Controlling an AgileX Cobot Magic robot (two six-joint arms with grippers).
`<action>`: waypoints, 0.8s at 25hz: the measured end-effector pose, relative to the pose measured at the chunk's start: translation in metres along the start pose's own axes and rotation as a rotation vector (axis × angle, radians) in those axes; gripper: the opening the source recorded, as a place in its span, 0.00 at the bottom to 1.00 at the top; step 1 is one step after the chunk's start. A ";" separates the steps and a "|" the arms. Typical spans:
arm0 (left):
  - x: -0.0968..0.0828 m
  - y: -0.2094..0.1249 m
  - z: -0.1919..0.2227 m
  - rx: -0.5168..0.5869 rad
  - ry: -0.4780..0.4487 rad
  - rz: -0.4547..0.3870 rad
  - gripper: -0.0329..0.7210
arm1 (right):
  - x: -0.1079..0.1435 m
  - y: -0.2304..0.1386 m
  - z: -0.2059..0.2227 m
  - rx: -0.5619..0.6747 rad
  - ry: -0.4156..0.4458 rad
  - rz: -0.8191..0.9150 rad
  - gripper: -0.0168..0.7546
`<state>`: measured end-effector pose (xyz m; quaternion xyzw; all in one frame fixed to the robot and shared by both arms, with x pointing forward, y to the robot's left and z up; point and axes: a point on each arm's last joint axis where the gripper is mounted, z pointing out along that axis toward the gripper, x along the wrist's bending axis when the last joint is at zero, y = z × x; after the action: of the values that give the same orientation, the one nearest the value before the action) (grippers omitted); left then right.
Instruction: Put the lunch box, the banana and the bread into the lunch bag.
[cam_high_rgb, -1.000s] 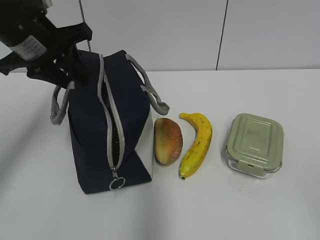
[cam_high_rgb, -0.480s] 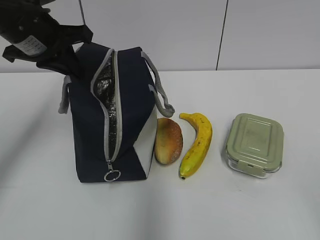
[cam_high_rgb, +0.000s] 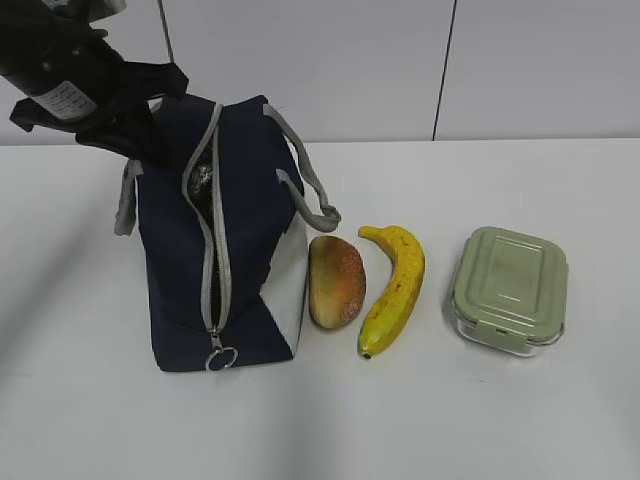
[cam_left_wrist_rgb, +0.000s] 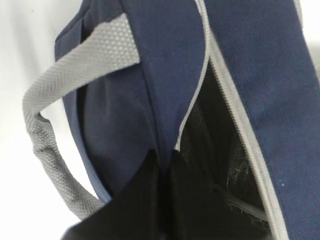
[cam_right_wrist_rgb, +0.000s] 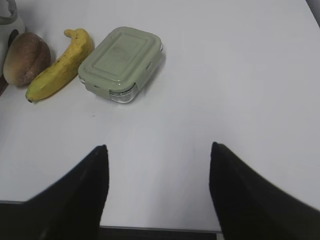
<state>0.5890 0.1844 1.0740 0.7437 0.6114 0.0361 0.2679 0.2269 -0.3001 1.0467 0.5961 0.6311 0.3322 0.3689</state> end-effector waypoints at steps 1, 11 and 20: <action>0.000 0.000 0.000 0.000 0.000 0.000 0.04 | 0.000 0.000 0.000 0.000 0.000 0.000 0.63; 0.000 0.000 0.000 0.001 0.001 0.001 0.04 | 0.000 0.006 0.006 0.051 0.006 0.054 0.63; 0.000 -0.001 0.000 0.008 0.001 0.002 0.04 | 0.011 0.049 0.082 0.313 0.132 0.165 0.63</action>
<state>0.5886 0.1845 1.0735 0.7452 0.6111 0.0343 0.2646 0.3219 -0.2875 1.0467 0.6729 0.6468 0.2976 0.2008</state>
